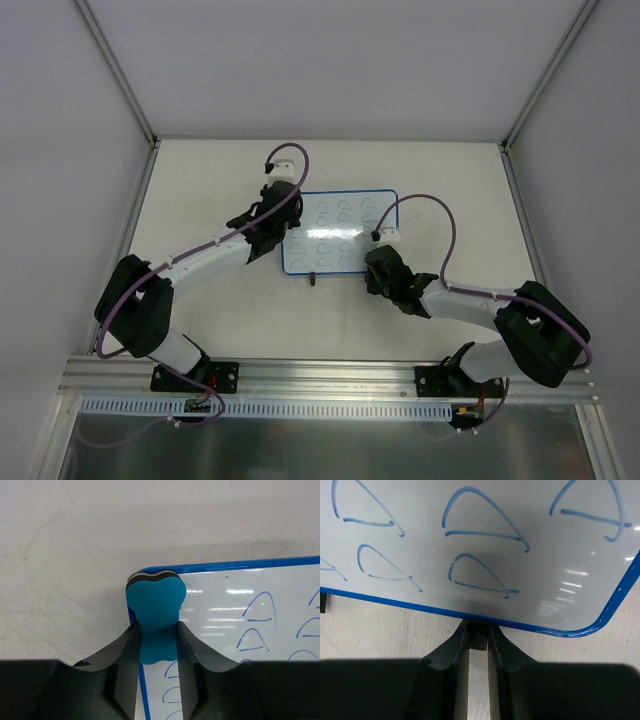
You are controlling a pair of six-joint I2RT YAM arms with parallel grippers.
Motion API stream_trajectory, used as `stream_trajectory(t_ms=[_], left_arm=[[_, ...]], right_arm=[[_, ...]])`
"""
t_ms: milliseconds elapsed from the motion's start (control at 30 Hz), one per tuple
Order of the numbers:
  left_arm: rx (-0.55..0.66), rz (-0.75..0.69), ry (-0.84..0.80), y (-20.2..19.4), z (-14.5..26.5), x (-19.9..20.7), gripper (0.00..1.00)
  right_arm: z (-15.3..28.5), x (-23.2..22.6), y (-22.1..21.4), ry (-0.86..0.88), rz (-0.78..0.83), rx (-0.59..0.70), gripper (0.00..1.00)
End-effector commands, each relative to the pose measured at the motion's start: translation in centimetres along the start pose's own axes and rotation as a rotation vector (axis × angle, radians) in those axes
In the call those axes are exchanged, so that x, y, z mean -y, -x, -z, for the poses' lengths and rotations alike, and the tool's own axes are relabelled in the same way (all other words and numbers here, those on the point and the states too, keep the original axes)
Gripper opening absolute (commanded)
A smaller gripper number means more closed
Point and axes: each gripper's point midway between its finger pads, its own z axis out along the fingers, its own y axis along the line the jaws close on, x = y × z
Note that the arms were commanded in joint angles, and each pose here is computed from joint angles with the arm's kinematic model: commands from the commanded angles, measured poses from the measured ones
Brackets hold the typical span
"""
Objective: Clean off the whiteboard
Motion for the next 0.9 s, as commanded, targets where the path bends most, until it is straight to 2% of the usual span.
stream_trajectory(t_ms=[0, 333, 733, 867], left_arm=[[0.018, -0.011, 0.019, 1.2, -1.0, -0.5, 0.0], [-0.056, -0.058, -0.095, -2.5, 0.2, 3.3, 0.0], [-0.156, -0.09, -0.142, -7.3, 1.5, 4.7, 0.0], [-0.174, -0.073, -0.096, -8.6, 1.8, 3.3, 0.0]], right_arm=[[0.6, 0.1, -3.1, 0.031, 0.025, -0.103, 0.0], [0.7, 0.2, -3.1, 0.028, 0.027, -0.099, 0.0], [0.5, 0.1, -3.2, 0.027, 0.014, -0.101, 0.0], [0.5, 0.2, -3.4, 0.029, 0.008, -0.104, 0.0]])
